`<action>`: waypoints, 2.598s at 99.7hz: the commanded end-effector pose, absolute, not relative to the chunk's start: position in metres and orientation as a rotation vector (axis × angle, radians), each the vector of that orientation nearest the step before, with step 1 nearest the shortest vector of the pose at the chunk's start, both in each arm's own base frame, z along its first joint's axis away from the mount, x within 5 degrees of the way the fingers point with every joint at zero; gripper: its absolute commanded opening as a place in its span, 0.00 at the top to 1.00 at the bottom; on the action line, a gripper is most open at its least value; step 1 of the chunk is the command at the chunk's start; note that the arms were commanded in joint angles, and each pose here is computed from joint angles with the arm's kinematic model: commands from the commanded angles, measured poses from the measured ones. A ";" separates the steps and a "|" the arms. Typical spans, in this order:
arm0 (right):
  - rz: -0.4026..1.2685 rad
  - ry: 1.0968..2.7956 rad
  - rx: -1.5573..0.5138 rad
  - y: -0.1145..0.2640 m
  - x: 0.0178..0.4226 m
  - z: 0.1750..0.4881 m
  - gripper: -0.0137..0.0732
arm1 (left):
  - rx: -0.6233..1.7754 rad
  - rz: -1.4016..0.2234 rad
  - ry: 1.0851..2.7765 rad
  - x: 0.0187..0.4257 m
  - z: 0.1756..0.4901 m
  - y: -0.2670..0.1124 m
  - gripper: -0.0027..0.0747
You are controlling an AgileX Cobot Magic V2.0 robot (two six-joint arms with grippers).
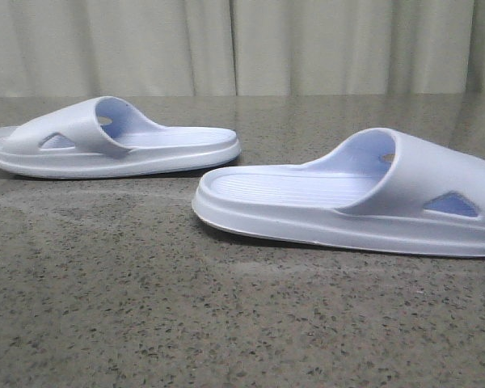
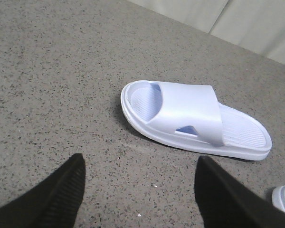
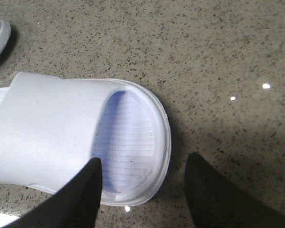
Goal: Insert blue slippers together front up
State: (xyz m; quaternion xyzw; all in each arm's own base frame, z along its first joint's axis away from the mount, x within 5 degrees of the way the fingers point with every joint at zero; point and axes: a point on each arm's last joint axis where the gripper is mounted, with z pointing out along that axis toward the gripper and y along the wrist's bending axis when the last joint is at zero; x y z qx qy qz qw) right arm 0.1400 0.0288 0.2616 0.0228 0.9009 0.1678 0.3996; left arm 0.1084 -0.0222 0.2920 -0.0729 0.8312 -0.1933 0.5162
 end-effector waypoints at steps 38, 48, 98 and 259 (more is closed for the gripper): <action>0.402 2.334 0.073 0.027 0.190 0.267 0.45 | -0.195 -0.480 1.927 0.112 0.307 -0.021 0.39; 0.442 2.397 0.048 0.026 0.197 0.265 0.48 | -0.183 -0.474 1.931 0.112 0.306 -0.022 0.39; 0.730 2.514 -0.050 0.020 0.210 0.256 0.93 | -0.195 -0.505 1.936 0.111 0.306 -0.023 0.39; 0.673 2.483 -0.021 0.016 0.215 0.256 0.96 | -0.393 -1.097 2.125 0.294 0.241 -0.019 0.90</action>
